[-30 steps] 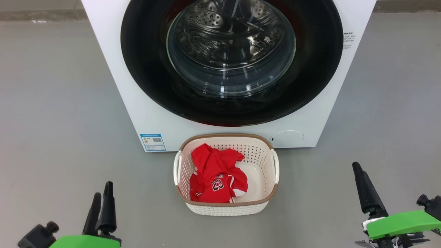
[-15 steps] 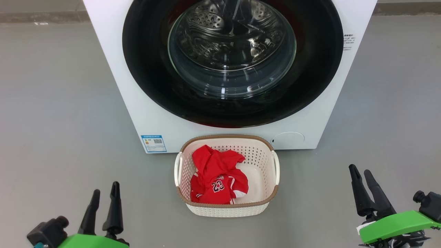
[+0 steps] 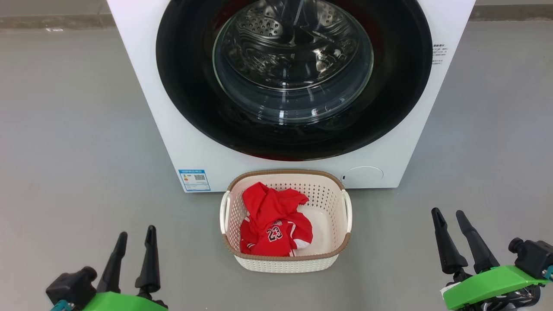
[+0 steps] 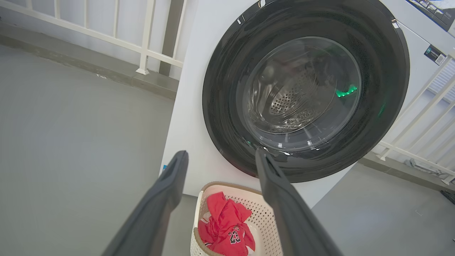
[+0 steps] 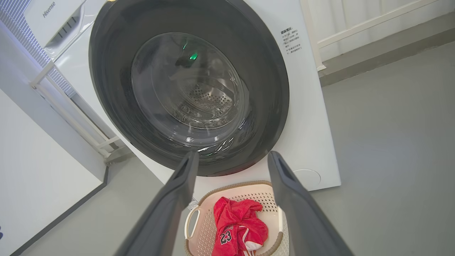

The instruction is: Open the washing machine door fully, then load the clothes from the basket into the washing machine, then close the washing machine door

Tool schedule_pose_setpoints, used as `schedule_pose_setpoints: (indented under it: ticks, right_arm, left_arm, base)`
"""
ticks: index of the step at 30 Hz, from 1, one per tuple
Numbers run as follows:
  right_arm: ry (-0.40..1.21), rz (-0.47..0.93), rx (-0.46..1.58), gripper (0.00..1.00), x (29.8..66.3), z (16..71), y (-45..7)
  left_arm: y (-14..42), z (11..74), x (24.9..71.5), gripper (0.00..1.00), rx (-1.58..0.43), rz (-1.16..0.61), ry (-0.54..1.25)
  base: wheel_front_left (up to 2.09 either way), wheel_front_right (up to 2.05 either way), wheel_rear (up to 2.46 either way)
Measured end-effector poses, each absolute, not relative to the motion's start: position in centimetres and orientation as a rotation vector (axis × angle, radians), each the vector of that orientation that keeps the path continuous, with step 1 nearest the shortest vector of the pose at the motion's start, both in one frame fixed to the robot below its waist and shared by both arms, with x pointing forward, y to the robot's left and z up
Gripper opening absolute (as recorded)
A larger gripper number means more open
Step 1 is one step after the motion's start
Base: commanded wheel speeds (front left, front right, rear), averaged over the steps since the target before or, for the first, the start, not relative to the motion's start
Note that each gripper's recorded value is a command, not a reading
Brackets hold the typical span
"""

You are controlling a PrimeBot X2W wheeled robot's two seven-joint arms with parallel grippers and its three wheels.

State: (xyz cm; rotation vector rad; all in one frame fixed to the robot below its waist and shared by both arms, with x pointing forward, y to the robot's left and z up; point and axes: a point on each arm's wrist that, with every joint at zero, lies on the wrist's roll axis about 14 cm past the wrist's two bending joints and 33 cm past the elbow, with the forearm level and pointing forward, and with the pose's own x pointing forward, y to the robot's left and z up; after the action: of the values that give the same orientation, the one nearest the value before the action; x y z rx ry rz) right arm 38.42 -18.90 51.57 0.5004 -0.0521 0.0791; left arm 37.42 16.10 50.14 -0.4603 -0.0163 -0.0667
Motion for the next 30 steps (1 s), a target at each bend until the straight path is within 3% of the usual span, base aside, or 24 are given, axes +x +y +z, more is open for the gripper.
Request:
schedule_pose_setpoints:
  ticks: [30]
  right_arm:
    - [-0.140, 0.160, 0.197, 1.00, 39.1, 53.5, -17.7]
  left_arm:
    - [14.5, 51.8, 37.4, 1.00, -0.194, -0.136, -0.103]
  base:
    - [0.00, 0.00, 0.00]
